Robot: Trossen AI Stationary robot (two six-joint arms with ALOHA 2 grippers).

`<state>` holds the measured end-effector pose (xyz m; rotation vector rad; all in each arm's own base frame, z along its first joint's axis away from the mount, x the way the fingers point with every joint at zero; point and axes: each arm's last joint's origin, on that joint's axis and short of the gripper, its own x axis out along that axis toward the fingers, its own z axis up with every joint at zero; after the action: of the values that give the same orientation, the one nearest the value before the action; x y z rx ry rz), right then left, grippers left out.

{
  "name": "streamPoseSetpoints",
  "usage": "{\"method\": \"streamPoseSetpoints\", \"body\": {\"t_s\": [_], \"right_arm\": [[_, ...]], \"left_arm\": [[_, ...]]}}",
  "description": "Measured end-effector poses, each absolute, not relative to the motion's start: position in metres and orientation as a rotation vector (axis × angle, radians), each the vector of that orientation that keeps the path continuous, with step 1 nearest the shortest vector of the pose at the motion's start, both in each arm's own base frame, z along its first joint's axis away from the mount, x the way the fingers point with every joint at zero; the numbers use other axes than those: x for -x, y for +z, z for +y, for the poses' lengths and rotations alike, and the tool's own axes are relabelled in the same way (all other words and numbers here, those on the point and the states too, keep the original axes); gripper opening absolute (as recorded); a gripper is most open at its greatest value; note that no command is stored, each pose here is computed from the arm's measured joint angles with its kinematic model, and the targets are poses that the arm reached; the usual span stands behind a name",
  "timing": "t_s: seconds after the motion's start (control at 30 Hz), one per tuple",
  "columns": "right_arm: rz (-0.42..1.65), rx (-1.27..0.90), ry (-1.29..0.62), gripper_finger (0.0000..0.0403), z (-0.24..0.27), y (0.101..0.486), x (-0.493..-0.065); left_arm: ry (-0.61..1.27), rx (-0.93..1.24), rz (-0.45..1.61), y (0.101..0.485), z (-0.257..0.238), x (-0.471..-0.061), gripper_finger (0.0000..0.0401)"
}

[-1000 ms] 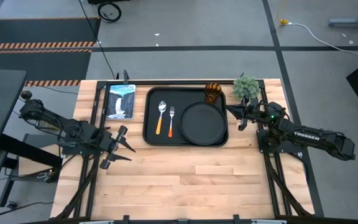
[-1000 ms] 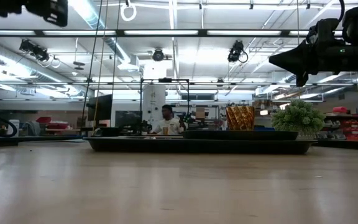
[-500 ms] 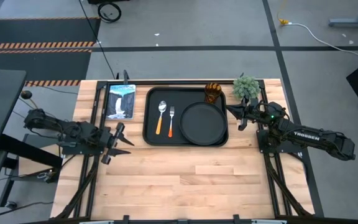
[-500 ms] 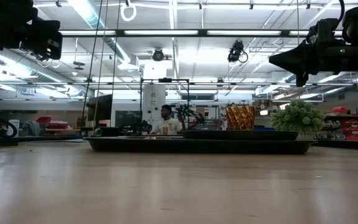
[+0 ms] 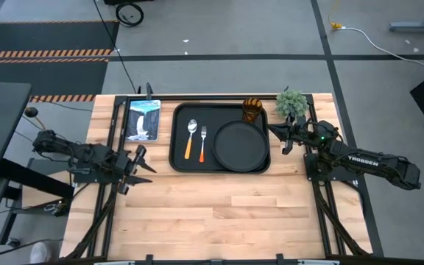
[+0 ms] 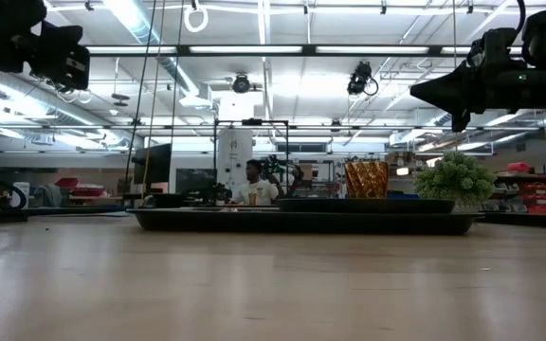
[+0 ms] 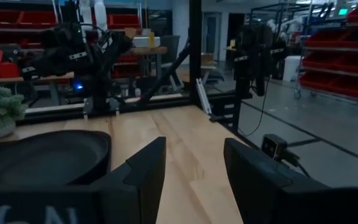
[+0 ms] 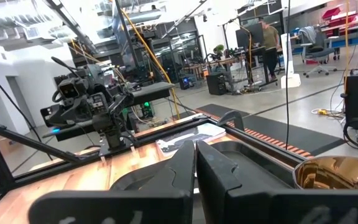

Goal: Pick and place plate/cup/fork/spoon on tray
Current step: Return to Home Position

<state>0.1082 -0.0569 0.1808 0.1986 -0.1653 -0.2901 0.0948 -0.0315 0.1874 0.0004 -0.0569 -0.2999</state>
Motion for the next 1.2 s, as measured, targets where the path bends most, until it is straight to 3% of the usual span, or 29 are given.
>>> {"method": "streamPoseSetpoints", "body": {"t_s": [1.2], "right_arm": [[-0.165, -0.199, -0.29, 0.0023, -0.0569, 0.1808, -0.1082]], "left_arm": [[-0.309, 0.006, -0.09, 0.19, -0.0315, -0.0917, 0.0172]]}}
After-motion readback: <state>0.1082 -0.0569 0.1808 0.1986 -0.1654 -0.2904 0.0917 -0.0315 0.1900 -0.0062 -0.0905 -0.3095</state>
